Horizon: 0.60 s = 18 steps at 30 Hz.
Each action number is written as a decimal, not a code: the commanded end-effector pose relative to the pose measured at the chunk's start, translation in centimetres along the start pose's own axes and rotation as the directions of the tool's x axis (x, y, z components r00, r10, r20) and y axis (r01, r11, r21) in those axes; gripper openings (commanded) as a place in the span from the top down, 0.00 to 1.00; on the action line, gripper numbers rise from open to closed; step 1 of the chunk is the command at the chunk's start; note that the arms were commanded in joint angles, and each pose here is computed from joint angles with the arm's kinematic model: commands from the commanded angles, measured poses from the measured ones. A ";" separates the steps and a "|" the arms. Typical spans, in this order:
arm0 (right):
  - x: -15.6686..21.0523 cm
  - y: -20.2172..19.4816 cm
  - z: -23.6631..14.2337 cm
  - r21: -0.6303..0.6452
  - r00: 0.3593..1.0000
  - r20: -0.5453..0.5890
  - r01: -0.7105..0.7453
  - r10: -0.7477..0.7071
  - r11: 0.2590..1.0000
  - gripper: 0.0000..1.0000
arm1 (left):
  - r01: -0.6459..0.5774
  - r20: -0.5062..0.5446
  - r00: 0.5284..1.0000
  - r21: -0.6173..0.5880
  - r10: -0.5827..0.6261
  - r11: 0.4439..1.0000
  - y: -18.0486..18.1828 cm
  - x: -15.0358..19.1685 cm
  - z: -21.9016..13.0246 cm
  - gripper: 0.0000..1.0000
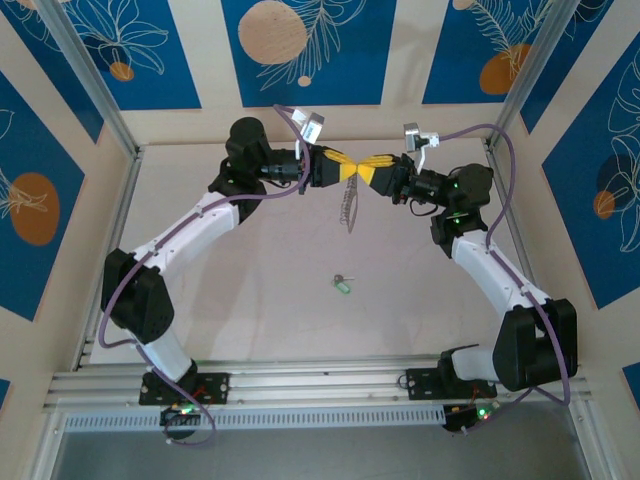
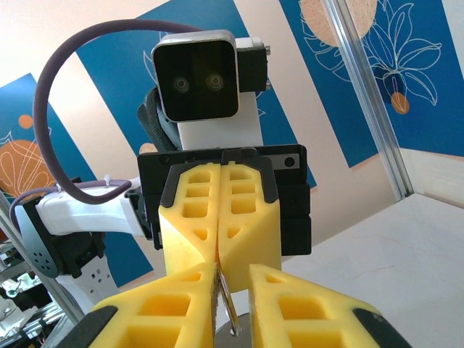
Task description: Put the keys on the keyring
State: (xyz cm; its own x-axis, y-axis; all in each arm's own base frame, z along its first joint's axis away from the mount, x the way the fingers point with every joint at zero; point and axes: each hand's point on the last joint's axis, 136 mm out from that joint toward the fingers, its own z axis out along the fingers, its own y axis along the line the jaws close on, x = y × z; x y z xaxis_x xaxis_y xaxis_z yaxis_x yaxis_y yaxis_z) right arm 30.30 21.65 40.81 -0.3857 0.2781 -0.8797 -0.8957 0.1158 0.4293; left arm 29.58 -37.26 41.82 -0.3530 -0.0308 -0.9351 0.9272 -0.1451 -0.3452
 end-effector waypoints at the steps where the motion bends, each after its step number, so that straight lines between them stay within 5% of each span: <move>1: 0.3 -0.3 -0.4 0.015 1.000 0.003 -0.009 0.009 1.000 0.82 | -0.068 0.006 0.998 0.067 0.067 0.995 -2.2 -0.7 0.7 1.00; 9: 0.6 -0.2 -0.4 0.008 1.000 -0.003 -0.016 0.016 1.000 1.00 | -0.067 0.010 0.998 0.062 0.066 0.996 -2.1 -0.9 0.7 1.00; 16: 0.3 -0.7 -0.5 0.032 0.999 0.031 -0.016 0.015 0.999 1.00 | -0.067 0.044 0.997 0.013 0.066 0.998 -1.7 -1.3 0.5 1.00; 18: 0.0 -1.0 -0.7 0.050 0.998 0.054 -0.017 0.014 0.999 1.00 | -0.079 0.083 0.993 -0.052 0.083 0.996 -1.3 -1.6 -0.1 0.93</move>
State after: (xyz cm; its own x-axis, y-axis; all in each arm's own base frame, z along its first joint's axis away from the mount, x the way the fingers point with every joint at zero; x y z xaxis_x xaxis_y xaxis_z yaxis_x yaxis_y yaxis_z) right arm 30.27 21.50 40.47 -0.3840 0.2883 -0.8772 -0.8942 0.1207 0.4311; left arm 30.13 -37.32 41.54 -0.3579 -0.0487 -0.9325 0.9295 -0.1143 -0.3508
